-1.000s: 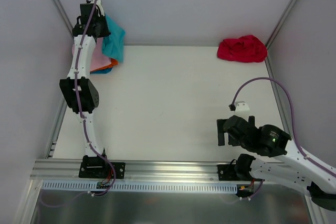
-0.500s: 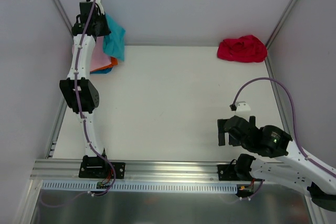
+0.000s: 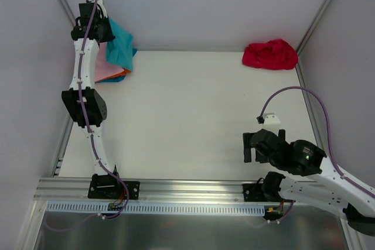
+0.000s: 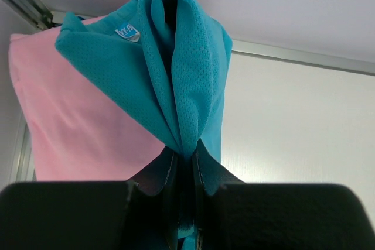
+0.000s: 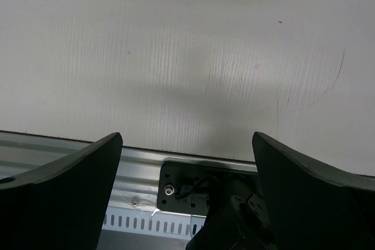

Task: Fold and stack the t-shirts
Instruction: Put the neatly folded tshirt into the corner of the board with the left arm

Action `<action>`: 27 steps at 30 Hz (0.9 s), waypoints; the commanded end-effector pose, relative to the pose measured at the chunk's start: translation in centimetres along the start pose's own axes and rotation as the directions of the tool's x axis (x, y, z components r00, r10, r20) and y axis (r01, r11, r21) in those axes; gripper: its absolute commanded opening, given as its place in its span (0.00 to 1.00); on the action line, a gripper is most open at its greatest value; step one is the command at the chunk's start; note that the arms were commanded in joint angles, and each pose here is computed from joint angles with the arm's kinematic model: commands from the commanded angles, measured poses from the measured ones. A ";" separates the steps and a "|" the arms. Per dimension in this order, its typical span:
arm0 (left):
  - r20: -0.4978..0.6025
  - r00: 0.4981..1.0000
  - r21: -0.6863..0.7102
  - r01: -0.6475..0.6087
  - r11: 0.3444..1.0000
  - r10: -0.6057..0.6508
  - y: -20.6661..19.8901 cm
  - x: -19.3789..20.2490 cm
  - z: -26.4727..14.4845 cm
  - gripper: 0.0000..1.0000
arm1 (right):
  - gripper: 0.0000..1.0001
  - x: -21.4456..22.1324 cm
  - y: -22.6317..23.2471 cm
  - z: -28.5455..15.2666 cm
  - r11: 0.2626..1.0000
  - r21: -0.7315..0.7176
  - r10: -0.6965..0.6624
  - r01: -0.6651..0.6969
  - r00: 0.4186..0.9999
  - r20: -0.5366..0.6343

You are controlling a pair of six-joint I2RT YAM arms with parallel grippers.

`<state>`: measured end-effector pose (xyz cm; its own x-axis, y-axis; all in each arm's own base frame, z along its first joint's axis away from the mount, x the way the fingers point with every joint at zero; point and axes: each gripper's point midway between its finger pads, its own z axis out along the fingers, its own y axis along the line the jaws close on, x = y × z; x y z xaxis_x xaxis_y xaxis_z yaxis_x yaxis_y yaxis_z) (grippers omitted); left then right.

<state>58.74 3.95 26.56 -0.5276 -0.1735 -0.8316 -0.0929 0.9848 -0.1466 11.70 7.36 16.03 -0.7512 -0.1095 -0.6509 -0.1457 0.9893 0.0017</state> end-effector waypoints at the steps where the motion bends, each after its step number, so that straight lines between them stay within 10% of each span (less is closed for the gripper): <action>1: 0.137 0.991 -0.021 -0.010 1.000 0.013 0.9 -5.0 -5.0 0.00 | 0.99 -0.5 -0.6 -0.1 0.999 0.028 0.021 -0.022 0.999 0.026; 27: 0.154 0.978 0.120 0.122 0.985 -0.140 0.2 -6.1 -5.8 0.00 | 0.99 -0.5 -0.4 0.1 0.999 0.034 0.018 -0.018 1.000 0.020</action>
<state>57.83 6.88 28.49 -0.4854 -0.2951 -0.8230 -0.1283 0.9552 -0.2668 11.73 7.41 15.89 -0.7553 -0.1169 -0.6448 -0.1455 0.9893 -0.0090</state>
